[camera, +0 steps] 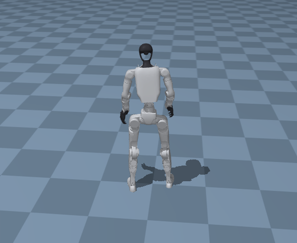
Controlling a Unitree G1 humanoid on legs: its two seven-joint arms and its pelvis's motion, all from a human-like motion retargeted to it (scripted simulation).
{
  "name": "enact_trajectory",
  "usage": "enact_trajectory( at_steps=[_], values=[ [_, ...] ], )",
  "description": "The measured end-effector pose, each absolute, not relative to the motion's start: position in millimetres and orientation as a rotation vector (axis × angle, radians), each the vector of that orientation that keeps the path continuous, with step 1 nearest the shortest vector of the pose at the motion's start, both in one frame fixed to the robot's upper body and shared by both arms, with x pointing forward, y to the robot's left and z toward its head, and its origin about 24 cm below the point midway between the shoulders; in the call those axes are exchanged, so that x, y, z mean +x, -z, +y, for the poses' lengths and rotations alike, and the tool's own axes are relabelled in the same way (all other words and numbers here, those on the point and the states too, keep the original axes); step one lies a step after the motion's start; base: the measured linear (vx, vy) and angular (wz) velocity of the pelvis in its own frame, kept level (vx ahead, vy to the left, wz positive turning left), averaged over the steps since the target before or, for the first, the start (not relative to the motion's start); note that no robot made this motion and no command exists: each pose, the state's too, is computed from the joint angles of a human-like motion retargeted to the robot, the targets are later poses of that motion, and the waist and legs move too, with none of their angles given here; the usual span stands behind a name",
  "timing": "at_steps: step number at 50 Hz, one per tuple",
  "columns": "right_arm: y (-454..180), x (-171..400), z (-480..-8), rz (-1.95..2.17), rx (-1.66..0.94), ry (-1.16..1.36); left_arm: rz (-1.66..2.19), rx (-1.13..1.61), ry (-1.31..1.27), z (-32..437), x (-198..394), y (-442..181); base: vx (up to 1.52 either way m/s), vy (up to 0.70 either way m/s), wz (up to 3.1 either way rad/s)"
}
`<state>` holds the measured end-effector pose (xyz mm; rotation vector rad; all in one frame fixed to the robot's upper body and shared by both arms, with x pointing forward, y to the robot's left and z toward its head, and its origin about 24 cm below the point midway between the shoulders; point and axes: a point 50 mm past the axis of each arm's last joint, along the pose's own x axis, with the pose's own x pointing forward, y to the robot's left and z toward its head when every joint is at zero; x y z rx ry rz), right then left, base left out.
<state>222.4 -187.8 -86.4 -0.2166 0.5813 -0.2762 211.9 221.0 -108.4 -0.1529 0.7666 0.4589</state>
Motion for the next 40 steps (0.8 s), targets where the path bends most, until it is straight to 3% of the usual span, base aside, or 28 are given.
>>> enact_trajectory(
  at_steps=[8, 19, 27, 28, 30, 32, 40],
  values=[
    [21.7, 282.6, -159.4, 0.271, -0.282, 0.152, 0.300, -0.293, -0.247, 223.4, 282.2, 13.8, 0.08, -0.11, 0.63],
    [-80.3, 314.9, -111.1, -0.190, -0.316, -0.090, -0.171, -0.673, -0.336, 251.8, 281.1, -72.1, 0.25, -0.01, 1.32],
    [-134.2, 313.5, -68.3, -0.431, -0.386, -0.274, -0.280, -1.173, -0.606, 288.2, 234.7, -35.4, 0.31, 0.08, 1.33],
    [-138.6, 313.8, -64.8, -0.447, -0.414, -0.261, -0.241, -1.117, -0.611, 294.1, 225.1, -24.9, 0.30, 0.04, 1.37],
    [-155.6, 313.0, -52.1, -0.525, -0.433, -0.280, 0.011, -0.740, -0.972, 330.3, 193.1, 7.8, 0.28, 0.02, 1.34],
    [-171.4, 311.5, -31.2, -0.579, -0.453, -0.385, -0.265, -1.286, -0.851, 323.4, 195.7, 4.6, 0.25, -0.01, 1.26],
    [-239.8, 272.3, 35.4, -0.940, -0.586, -0.767, -0.206, -1.191, -1.407, 369.9, 112.8, 52.8, 0.18, -0.08, 1.26]
  ],
)
